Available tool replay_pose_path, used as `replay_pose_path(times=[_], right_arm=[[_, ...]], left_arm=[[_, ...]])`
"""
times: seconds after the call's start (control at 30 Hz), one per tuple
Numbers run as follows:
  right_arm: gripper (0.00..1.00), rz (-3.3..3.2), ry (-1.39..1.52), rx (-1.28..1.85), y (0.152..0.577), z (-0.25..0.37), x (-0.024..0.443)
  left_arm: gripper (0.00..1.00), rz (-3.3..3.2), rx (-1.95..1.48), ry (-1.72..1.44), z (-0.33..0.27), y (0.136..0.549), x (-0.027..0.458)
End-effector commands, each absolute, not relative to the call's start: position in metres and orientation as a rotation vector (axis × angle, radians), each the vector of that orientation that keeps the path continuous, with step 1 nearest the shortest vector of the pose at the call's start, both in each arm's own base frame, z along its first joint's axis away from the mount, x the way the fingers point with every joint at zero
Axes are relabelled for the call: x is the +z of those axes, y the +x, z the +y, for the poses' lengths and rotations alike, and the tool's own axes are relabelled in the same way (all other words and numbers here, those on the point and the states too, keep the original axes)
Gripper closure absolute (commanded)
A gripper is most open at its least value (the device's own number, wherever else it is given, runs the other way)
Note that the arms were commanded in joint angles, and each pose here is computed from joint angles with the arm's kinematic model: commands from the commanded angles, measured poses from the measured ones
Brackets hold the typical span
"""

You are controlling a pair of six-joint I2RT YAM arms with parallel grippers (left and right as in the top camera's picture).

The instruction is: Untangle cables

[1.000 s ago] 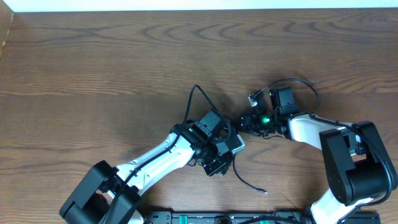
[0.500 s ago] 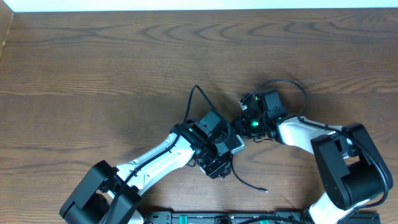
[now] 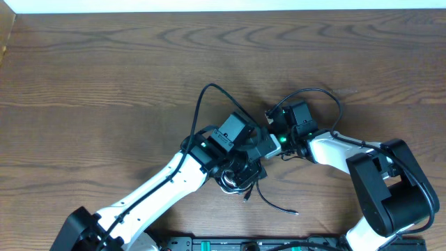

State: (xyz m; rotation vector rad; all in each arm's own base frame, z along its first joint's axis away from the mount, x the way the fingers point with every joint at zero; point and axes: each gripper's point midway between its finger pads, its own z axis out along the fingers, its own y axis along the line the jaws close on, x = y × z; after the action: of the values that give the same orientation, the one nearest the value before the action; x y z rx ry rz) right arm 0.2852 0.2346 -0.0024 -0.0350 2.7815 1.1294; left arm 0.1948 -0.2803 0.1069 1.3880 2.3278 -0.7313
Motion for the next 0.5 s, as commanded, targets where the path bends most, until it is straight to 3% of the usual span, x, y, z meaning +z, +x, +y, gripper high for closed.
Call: replay_pose_path(times=[0.0, 0.07, 0.47], right_arm=[[0.99, 2.82, -0.003, 0.971, 0.286, 0.221, -0.021], [0.99, 2.818, -0.004, 0.971, 0.286, 0.221, -0.021], [0.99, 2.815, -0.003, 0.967, 0.287, 0.221, -0.021]], left_arm=[[0.7, 2.331, -0.605, 1.369, -0.276, 0.212, 0.101], [0.75, 2.353, -0.581, 1.375, -0.275, 0.214, 0.091], [0.74, 2.423, -0.442, 1.419, -0.269, 0.228, 0.046]])
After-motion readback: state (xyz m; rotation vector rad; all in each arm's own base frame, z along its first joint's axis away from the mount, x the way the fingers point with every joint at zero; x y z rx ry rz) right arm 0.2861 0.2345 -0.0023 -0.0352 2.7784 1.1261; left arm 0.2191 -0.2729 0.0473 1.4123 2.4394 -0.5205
